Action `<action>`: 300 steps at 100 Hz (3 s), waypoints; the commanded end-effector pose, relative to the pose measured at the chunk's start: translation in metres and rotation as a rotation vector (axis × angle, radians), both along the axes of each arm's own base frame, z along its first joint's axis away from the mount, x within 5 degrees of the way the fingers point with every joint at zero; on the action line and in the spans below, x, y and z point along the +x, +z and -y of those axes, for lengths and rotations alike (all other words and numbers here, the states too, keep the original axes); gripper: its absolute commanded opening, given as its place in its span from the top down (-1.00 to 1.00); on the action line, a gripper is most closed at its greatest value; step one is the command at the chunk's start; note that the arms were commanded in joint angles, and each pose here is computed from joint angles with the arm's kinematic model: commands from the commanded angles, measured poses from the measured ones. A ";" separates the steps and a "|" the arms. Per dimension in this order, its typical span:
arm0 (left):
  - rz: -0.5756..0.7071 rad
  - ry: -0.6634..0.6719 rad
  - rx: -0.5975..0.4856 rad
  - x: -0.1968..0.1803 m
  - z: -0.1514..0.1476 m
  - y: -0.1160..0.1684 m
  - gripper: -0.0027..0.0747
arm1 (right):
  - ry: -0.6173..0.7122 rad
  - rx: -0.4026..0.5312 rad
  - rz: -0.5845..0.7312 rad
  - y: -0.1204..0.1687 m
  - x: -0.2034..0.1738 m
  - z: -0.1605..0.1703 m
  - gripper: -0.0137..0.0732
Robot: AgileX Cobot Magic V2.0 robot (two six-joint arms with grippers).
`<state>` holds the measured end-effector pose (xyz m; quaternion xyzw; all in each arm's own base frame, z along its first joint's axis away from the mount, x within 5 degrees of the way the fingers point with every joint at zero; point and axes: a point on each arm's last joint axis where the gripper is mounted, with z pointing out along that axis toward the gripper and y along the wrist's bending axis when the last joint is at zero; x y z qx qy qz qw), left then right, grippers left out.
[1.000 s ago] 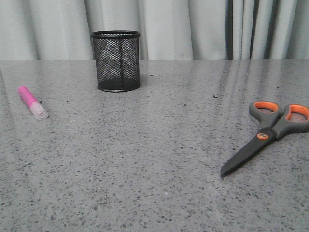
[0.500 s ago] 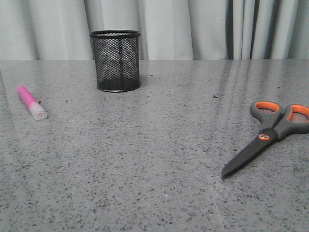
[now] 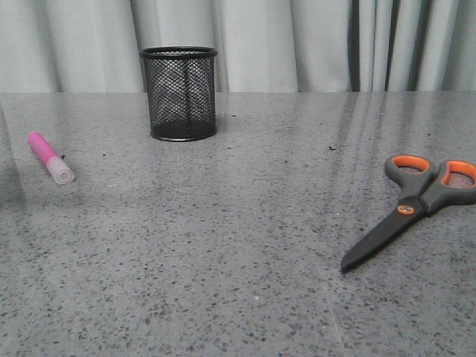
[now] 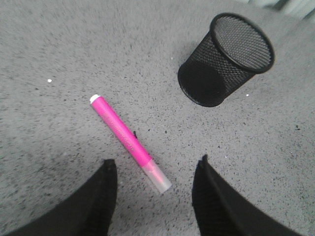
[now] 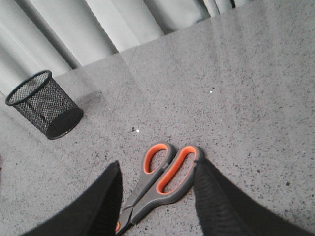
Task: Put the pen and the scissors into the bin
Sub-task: 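Lower the left gripper over the pink highlighter and close on it, then lift the highlighter upright and carry it above the mesh cup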
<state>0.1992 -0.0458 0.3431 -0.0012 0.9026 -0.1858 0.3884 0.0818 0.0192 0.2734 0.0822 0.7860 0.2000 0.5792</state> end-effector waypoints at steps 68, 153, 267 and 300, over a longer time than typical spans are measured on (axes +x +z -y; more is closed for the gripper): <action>-0.367 0.138 -0.114 0.123 0.027 -0.059 0.11 | 0.003 -0.002 0.072 0.016 0.007 -0.001 -0.03; -0.674 -0.029 0.147 0.121 0.047 -0.123 0.97 | 0.009 -0.016 0.008 0.010 0.006 -0.002 -0.03; 0.665 0.005 -0.128 0.121 0.142 0.017 0.98 | 0.005 -0.007 0.049 0.014 0.007 -0.001 -0.03; 0.664 0.008 -0.068 0.136 0.149 -0.007 0.98 | 0.006 -0.011 0.031 0.012 0.006 -0.001 -0.03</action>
